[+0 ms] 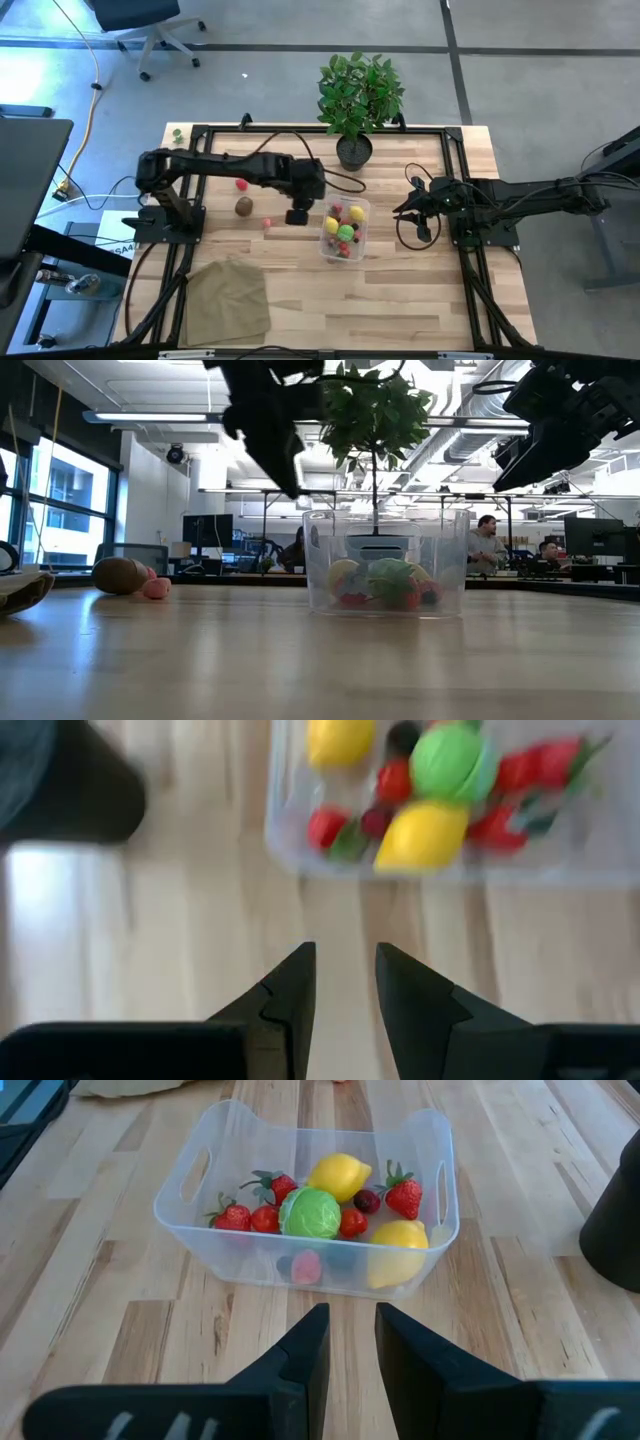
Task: Pick and placing Produce into tupperware
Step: Put the pink peach into the transparent container
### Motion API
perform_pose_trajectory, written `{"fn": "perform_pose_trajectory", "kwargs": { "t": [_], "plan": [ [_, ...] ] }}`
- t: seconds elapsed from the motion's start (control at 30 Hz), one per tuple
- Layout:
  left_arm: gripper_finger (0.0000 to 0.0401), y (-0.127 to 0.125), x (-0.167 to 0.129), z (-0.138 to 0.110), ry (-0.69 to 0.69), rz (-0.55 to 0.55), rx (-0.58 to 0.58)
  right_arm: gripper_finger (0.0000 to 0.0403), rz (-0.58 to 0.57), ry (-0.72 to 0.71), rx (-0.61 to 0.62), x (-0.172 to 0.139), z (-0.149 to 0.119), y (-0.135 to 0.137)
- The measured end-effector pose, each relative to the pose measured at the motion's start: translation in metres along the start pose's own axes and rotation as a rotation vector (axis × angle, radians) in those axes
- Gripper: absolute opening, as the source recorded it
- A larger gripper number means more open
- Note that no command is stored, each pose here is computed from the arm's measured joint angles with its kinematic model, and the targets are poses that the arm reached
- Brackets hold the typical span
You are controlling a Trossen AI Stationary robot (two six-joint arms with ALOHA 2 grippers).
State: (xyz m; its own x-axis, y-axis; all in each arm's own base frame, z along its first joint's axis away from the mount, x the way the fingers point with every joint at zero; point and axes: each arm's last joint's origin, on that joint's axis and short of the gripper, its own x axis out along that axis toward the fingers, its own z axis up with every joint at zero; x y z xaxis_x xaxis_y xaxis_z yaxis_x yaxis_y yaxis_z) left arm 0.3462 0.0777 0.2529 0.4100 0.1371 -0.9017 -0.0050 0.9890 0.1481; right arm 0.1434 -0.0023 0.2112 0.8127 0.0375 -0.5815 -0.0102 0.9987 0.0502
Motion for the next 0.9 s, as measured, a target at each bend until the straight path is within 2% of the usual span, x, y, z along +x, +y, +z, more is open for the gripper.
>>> {"fn": "perform_pose_trajectory", "kwargs": {
  "t": [0.13, 0.27, 0.47, 0.67, 0.8, 0.9],
  "plan": [
    [0.0095, -0.001, -0.015, -0.013, 0.058, 0.026, 0.018, 0.0073, 0.000, 0.000, 0.000, 0.000, 0.000, 0.000],
    [0.0095, -0.006, -0.027, -0.033, 0.051, 0.036, 0.028, 0.0073, 0.000, 0.000, 0.000, 0.000, 0.000, 0.000],
    [0.0095, -0.019, -0.033, -0.084, 0.008, 0.048, -0.102, 0.0073, 0.000, 0.000, 0.000, 0.000, 0.000, 0.000],
    [0.0095, -0.033, -0.017, -0.136, -0.031, 0.057, -0.301, 0.0073, 0.000, 0.000, 0.000, 0.000, 0.000, 0.000],
    [0.0095, -0.040, 0.000, -0.157, 0.002, 0.025, -0.357, 0.0073, 0.000, 0.000, 0.000, 0.000, 0.000, 0.000],
    [0.0095, -0.043, 0.007, -0.163, -0.006, -0.002, -0.366, 0.0073, 0.000, 0.000, 0.000, 0.000, 0.000, 0.000]
  ]
}}
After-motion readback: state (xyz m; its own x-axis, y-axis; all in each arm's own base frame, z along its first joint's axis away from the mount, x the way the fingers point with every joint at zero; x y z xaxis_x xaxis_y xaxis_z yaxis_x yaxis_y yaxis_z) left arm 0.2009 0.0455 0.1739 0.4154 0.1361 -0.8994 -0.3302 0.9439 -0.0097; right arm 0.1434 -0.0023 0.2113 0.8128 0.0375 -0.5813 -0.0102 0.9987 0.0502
